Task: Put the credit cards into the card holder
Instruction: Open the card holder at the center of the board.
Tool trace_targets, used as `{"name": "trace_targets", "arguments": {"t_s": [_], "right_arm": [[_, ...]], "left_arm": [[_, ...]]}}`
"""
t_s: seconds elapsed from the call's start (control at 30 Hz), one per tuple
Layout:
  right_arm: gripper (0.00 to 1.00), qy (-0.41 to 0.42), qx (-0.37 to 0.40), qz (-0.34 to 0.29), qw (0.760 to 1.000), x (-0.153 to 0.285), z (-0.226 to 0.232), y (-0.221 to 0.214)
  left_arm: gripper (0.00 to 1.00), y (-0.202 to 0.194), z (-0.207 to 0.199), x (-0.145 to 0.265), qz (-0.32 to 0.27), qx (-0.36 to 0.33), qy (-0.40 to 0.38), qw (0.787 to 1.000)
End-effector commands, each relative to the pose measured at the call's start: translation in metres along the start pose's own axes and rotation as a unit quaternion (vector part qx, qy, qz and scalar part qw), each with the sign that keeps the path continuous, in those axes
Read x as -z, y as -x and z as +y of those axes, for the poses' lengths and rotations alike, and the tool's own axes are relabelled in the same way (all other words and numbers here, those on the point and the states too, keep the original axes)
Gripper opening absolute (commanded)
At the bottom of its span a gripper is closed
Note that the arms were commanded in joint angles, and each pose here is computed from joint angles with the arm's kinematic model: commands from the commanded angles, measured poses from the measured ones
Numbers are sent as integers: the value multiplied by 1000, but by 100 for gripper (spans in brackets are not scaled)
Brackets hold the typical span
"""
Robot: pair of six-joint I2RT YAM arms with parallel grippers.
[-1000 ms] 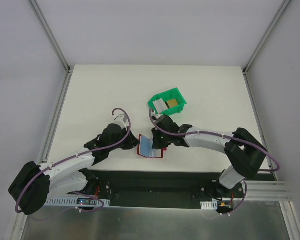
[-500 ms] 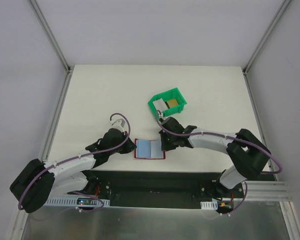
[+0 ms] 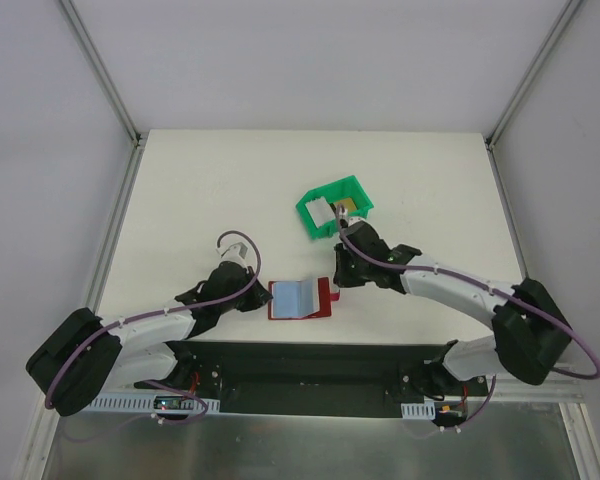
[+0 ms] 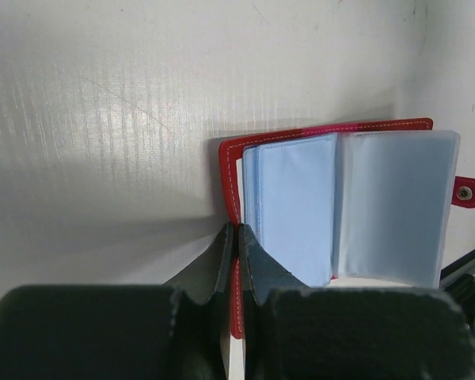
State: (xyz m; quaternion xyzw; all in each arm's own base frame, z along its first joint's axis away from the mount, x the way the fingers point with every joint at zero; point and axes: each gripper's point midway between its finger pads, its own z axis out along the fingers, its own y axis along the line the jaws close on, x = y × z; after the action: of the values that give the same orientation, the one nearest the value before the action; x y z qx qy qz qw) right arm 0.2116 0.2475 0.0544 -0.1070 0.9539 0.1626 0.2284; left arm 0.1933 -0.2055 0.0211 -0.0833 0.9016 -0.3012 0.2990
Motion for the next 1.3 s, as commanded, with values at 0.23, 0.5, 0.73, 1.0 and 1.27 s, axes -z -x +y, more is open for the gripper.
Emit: {"name": "trace_targets", "arguments": {"t_s": [0.23, 0.5, 0.73, 1.0, 1.27], "right_arm": [[21, 156, 28, -83, 984, 52, 73, 62], [21, 240, 70, -26, 968, 32, 143, 52], [21, 227, 61, 3, 972, 10, 142, 40], [19, 139, 43, 50, 988, -19, 100, 9], [18, 85, -12, 58, 995, -34, 37, -14]], "left_arm": [[0, 21, -16, -3, -35, 16, -17, 999], [0, 30, -44, 2, -28, 4, -59, 998], [0, 37, -58, 14, -32, -1, -80, 996], [0, 33, -51, 15, -31, -1, -73, 997], [0, 24, -20, 7, -34, -1, -21, 999]]}}
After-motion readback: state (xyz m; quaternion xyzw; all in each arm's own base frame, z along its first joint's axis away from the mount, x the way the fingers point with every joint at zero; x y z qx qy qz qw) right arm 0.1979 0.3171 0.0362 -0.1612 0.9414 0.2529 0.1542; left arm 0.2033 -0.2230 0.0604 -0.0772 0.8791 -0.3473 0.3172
